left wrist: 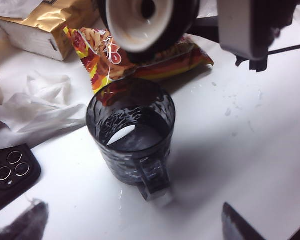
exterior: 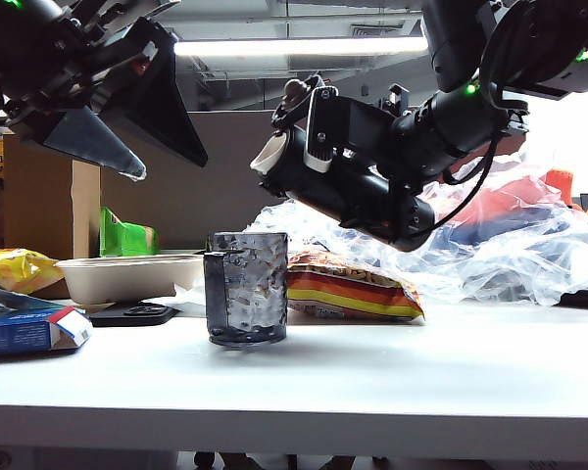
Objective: Pick up the black thermos, pour some water into the cup, then place the black thermos back on the table.
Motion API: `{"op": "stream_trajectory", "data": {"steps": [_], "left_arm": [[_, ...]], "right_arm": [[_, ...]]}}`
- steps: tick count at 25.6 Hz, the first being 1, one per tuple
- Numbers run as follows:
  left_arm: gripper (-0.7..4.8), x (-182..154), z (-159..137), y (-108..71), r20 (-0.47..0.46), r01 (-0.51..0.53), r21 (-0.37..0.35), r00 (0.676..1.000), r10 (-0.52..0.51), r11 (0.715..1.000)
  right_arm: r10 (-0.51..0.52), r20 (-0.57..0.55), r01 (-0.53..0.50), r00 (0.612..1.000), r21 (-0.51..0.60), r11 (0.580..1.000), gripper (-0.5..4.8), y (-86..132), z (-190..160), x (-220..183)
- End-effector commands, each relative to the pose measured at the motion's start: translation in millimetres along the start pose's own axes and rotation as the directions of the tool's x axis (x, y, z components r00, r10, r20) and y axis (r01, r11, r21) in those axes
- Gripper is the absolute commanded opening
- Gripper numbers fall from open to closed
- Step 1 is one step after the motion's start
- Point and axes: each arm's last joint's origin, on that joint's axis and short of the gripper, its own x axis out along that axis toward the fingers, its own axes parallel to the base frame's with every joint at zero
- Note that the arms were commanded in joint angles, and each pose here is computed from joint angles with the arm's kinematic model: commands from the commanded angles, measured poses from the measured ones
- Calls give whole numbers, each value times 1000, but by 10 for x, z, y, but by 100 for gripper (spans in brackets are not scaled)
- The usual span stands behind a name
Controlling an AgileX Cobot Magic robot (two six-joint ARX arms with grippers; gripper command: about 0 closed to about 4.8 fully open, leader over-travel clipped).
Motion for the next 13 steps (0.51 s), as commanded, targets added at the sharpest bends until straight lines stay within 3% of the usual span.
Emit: {"op": "stream_trajectory", "data": {"steps": [1,6,11,13], "left_arm": [[479,-9,31,6,15,-1,-68,1000,2,998],[479,-9,31,5,15,3,-69,1000,-2,998],[479,-9,32,5,16,3,-69,1000,-2,998],[479,-9,35,5,19,3,-69,1000,-2,998]], "right_arm": [[-116,30,119,993,-154,981,148,-171,39,-27],[-189,74,201,979,-216,956,148,-260,67,-37],[-203,77,214,976,-203,955,148,-300,77,-33],[-203,75,216,976,-259,942,148,-299,76,-34]]}}
